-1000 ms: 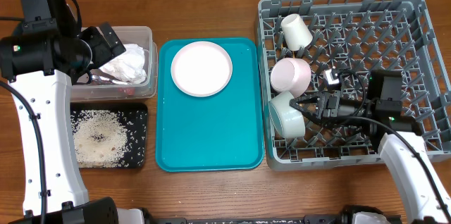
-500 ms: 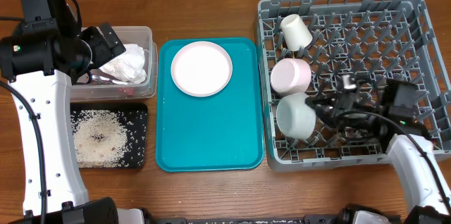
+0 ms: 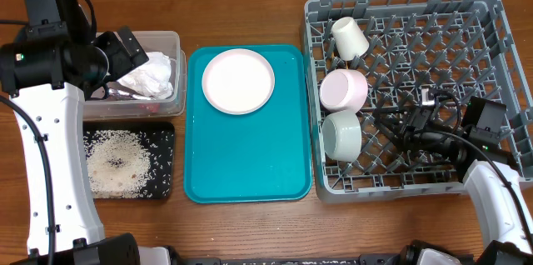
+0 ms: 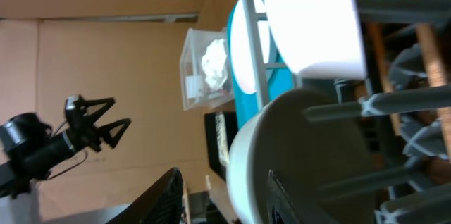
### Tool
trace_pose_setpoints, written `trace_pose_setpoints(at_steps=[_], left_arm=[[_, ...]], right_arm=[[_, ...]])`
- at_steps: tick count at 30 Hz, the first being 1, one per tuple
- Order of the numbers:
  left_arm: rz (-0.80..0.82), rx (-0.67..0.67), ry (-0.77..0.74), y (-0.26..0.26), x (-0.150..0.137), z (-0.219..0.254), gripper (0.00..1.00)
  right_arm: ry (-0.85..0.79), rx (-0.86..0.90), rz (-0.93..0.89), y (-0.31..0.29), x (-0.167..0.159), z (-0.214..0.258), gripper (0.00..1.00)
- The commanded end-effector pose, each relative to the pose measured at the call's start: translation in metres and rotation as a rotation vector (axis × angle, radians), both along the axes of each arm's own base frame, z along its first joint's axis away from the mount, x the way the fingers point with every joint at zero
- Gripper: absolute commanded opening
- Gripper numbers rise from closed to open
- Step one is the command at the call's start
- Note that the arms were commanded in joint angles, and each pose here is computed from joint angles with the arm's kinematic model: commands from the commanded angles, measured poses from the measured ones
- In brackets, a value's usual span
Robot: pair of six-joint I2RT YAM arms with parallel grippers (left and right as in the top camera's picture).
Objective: Sort waste into correct bins and load items into the dishwasher
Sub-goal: 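Release the white bowl and move the right gripper to the pink plate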
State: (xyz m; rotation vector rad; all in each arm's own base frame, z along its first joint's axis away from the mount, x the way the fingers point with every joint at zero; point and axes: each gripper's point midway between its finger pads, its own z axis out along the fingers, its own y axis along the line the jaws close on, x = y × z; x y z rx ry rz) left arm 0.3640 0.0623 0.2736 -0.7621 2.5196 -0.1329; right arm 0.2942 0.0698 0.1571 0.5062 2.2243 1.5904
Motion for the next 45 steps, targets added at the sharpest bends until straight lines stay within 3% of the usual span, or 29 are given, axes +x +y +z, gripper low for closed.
trace_pose_setpoints(at_steps=[1, 11, 16, 20, 25, 29, 35, 45], left_arm=[[-0.008, 0.015, -0.014, 0.001, 0.002, 0.006, 1.0], [-0.008, 0.015, -0.014, 0.001, 0.002, 0.006, 1.0], [-0.008, 0.015, -0.014, 0.001, 0.002, 0.006, 1.0], [-0.008, 0.015, -0.014, 0.001, 0.002, 0.006, 1.0], [-0.008, 0.015, -0.014, 0.001, 0.002, 0.006, 1.0], [-0.008, 0.015, -0.014, 0.001, 0.002, 0.006, 1.0], [-0.008, 0.015, -0.014, 0.001, 0.002, 0.006, 1.0], [-0.008, 0.015, -0.014, 0.001, 0.002, 0.006, 1.0]], right_arm=[[-0.004, -0.063, -0.036, -0.008, 0.007, -0.007, 0.4], [-0.122, -0.185, -0.039, -0.01, 0.036, 0.05, 0.4], [-0.177, -0.514, 0.034, 0.018, 0.043, 0.065, 0.4], [-0.299, -0.813, 0.106, 0.049, 0.045, 0.076, 0.41], [-0.53, -1.06, 0.178, 0.104, 0.044, 0.089, 0.49], [-0.719, -1.099, 0.232, 0.165, 0.045, 0.095, 0.55], [-0.83, -0.998, 0.299, 0.241, 0.061, 0.068, 0.79], [-0.855, -0.93, 0.343, 0.3, 0.104, -0.028, 0.79]])
